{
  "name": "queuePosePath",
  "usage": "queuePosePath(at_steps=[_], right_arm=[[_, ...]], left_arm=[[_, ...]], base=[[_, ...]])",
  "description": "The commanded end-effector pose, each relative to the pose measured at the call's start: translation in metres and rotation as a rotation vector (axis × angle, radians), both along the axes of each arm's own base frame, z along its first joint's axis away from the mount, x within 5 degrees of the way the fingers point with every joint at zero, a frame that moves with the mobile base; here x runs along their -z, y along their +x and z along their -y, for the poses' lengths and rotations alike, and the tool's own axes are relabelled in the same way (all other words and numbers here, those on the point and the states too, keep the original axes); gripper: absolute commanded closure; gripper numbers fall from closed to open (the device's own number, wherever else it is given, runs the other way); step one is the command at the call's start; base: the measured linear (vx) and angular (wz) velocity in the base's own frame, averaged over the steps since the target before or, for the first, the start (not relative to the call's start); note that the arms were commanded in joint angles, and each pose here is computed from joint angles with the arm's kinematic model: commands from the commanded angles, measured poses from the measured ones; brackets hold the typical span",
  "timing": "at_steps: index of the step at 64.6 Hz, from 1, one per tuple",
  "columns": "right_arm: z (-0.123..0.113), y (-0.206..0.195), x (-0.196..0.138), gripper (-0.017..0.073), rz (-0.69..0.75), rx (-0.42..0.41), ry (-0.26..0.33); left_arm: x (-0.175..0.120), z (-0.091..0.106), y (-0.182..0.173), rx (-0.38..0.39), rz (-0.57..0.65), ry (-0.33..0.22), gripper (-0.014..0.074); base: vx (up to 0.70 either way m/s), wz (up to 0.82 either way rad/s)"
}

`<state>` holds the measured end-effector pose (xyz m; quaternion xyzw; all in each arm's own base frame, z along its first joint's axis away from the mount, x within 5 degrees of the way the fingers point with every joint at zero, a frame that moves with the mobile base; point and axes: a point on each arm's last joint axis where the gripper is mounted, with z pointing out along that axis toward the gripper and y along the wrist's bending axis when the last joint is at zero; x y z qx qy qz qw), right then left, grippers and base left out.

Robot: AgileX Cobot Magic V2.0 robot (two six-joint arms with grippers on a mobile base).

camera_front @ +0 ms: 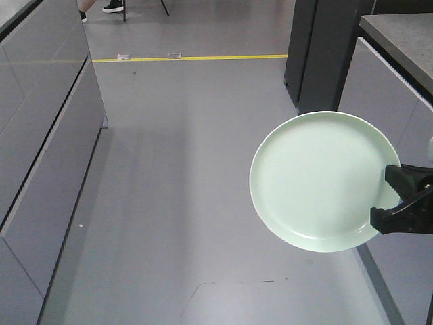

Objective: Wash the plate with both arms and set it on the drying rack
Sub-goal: 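Continue driving forward with the plate held in the right gripper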

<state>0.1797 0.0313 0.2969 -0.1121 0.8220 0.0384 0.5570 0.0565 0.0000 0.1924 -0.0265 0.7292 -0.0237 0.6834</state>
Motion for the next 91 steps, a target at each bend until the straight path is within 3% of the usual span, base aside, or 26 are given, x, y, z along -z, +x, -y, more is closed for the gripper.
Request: queuePosePath(at_steps=[1,91], right_arm=[[0.0021,0.0014,-0.0175,0.0569,0.110,0.024,0.012],[0.0020,0.0013,-0.0173,0.0569,0.107,0.023,0.012]], left_arm=[[-0.0007,0.0001,-0.0002,0.003,0.069,-0.018,0.0599],[-0.0007,0.0001,-0.0002,0.003,0.069,-0.018,0.0599]], base=[[0.10,0.00],[0.07,-0.01]])
